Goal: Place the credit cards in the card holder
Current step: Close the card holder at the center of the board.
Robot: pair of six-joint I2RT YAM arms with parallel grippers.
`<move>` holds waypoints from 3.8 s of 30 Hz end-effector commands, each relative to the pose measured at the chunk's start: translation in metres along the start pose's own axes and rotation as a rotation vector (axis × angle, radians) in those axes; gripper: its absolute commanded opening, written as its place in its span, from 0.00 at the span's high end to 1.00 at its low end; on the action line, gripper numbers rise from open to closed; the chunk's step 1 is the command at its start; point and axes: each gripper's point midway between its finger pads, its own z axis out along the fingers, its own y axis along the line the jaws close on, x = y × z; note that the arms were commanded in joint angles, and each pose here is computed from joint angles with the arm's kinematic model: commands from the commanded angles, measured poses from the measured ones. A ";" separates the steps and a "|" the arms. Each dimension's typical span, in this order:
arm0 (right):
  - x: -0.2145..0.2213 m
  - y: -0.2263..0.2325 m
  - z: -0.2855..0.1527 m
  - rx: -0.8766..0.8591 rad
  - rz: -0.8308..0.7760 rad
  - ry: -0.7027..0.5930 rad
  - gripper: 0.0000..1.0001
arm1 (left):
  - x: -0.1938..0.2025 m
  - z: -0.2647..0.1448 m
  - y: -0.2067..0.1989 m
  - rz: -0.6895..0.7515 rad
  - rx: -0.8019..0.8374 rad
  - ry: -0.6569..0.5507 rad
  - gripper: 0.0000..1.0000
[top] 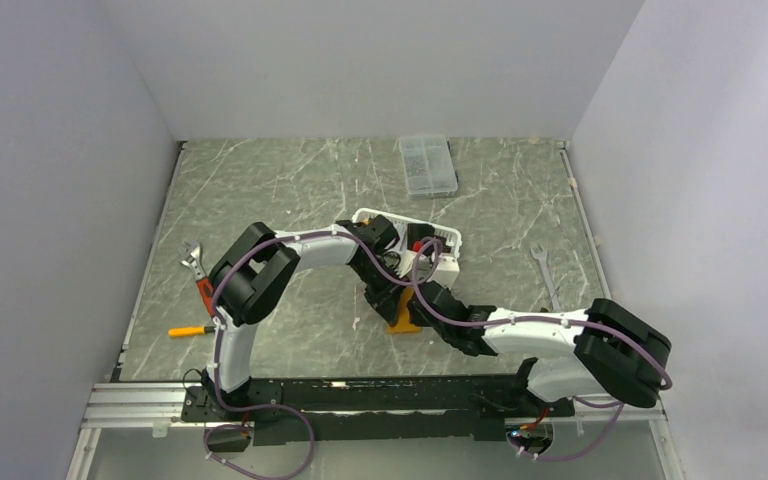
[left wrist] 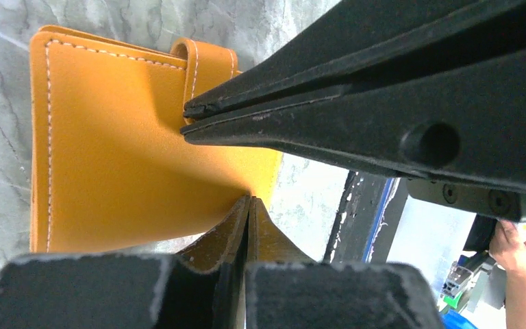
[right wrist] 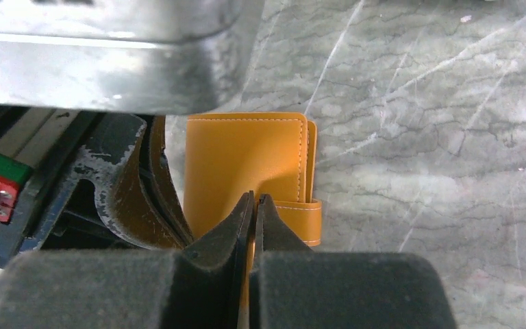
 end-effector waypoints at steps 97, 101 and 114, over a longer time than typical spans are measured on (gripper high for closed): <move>0.011 0.021 -0.006 0.108 -0.160 0.121 1.00 | 0.007 -0.004 0.022 -0.051 -0.010 -0.012 1.00; 0.015 0.018 -0.003 0.109 -0.154 0.134 1.00 | 0.006 -0.005 0.022 -0.052 -0.011 -0.012 1.00; 0.026 0.004 0.001 0.121 -0.110 0.171 1.00 | 0.005 -0.006 0.022 -0.053 -0.008 -0.014 1.00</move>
